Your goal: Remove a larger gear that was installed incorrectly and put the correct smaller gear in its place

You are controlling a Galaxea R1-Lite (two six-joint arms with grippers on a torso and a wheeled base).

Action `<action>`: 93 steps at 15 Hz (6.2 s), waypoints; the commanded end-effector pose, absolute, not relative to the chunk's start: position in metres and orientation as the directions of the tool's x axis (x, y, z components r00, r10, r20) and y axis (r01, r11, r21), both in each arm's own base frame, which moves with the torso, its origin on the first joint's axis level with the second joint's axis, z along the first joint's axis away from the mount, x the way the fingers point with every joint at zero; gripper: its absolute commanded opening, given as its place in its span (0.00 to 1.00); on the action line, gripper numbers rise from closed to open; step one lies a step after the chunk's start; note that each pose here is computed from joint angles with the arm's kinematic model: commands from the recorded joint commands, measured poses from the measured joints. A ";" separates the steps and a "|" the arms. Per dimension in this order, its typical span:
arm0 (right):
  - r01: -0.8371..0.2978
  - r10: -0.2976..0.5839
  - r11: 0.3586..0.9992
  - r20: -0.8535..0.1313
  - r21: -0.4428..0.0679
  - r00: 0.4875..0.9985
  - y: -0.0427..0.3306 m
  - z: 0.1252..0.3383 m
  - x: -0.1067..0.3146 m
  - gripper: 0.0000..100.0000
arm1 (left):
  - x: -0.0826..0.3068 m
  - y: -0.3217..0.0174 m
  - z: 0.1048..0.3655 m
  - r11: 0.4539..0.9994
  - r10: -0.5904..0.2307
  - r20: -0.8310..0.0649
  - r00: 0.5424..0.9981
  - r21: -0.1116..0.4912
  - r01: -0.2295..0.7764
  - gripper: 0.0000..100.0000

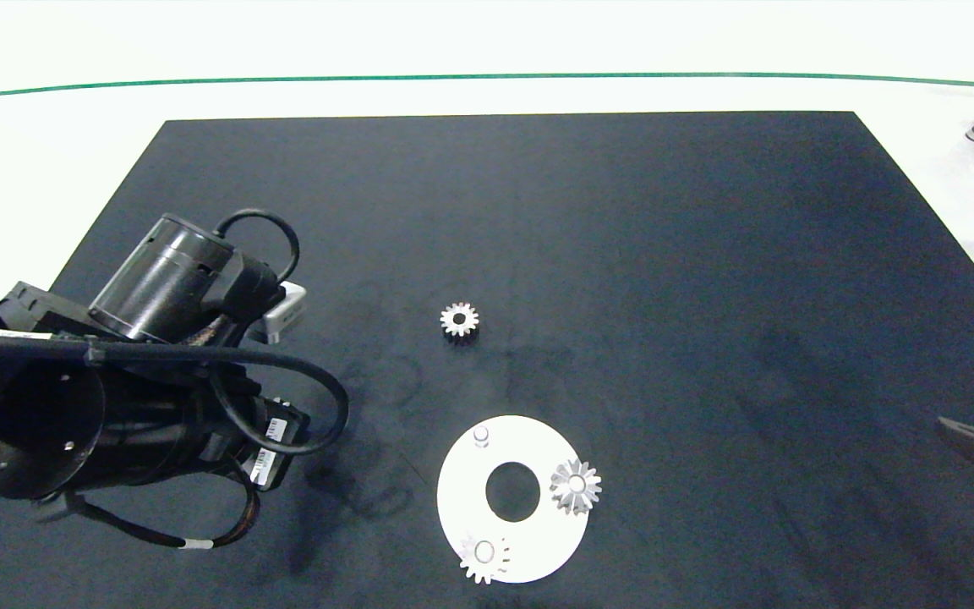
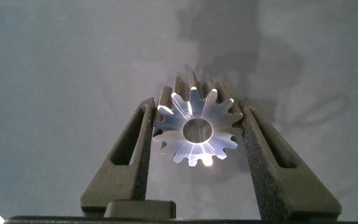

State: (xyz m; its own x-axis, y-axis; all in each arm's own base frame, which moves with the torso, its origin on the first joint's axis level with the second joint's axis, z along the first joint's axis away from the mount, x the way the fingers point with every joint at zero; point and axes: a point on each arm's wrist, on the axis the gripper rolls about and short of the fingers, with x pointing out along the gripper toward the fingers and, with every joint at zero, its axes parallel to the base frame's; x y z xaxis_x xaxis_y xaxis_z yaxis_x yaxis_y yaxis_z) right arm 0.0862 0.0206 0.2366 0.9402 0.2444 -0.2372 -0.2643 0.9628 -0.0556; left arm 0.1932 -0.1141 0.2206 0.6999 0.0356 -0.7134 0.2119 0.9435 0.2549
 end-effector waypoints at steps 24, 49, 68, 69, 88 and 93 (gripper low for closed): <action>-0.319 0.271 0.935 -0.268 -0.152 0.924 0.049 0.288 0.173 1.00 | 0.165 -0.086 0.274 0.988 -0.022 -0.520 0.854 0.119 0.098 1.00; -0.736 0.421 0.628 -0.686 -0.251 0.593 0.238 0.263 0.310 1.00 | 0.117 -0.008 0.322 0.949 0.278 -0.277 0.920 0.230 -0.217 1.00; -0.714 0.509 0.636 -0.538 -0.292 0.672 0.274 0.250 0.290 1.00 | 0.092 -0.017 0.326 0.973 0.157 -0.272 0.949 0.209 -0.101 1.00; -0.715 0.510 0.635 -0.536 -0.292 0.672 0.277 0.250 0.292 1.00 | 0.092 -0.017 0.326 0.973 0.157 -0.272 0.949 0.209 -0.101 1.00; -0.712 0.465 0.630 -0.583 -0.310 0.666 0.308 0.225 0.318 1.00 | 0.091 -0.016 0.325 0.970 0.157 -0.275 0.949 0.222 -0.096 1.00; -0.695 0.502 0.650 -0.511 -0.309 0.697 0.316 0.224 0.326 1.00 | 0.091 -0.016 0.324 0.970 0.157 -0.275 0.949 0.223 -0.096 1.00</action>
